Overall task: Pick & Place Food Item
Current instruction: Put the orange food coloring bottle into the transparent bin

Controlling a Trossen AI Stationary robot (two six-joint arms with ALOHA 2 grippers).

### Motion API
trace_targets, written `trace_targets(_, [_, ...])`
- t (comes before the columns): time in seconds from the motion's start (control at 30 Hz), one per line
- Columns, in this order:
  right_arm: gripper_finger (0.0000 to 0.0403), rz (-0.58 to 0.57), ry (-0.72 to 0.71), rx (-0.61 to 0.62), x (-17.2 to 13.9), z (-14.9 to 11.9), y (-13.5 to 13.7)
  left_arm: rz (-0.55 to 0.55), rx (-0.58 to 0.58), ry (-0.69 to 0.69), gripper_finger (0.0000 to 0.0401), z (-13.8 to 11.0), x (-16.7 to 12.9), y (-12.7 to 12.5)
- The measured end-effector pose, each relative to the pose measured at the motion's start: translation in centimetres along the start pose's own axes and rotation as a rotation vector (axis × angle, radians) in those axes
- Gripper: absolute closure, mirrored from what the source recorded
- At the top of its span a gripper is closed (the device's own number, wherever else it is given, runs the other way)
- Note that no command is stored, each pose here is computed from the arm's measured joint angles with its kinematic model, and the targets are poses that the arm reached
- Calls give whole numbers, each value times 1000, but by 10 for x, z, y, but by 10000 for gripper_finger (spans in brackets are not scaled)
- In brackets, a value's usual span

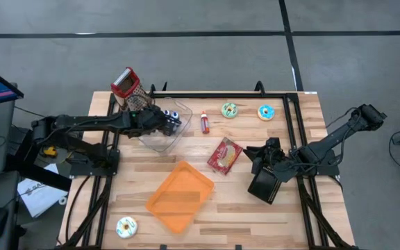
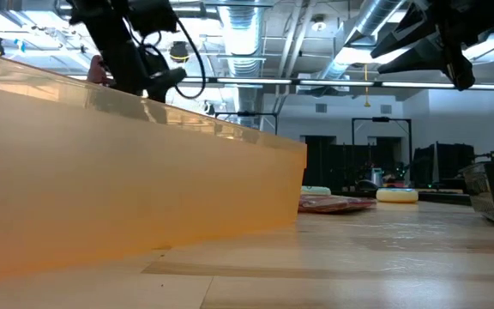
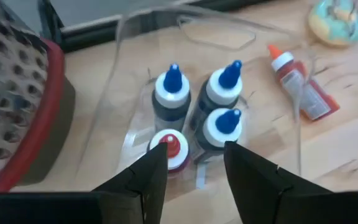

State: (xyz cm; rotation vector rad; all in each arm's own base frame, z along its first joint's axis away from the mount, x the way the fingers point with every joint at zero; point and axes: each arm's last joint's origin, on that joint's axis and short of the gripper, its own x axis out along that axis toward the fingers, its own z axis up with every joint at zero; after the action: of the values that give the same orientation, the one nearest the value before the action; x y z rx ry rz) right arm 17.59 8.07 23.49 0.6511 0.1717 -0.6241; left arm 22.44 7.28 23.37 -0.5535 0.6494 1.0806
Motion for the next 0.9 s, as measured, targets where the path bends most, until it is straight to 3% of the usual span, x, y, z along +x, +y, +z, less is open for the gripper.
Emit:
trace_targets(0.4, [288, -4, -3, -11, 1, 0, 0, -97, -4, -62, 252, 8, -32, 12])
trace_targets(0.5, [288, -3, -8, 1, 2, 1, 0, -204, 55, -96, 252, 8, -43, 4])
trace_targets(0.7, [288, 17, -20, -5, 7, 9, 5, -492, 280, -269, 252, 7, -80, -18])
trace_targets(0.9, [291, -27, -18, -33, 24, 29, 3, -667, 321, -433, 252, 4, -115, -28])
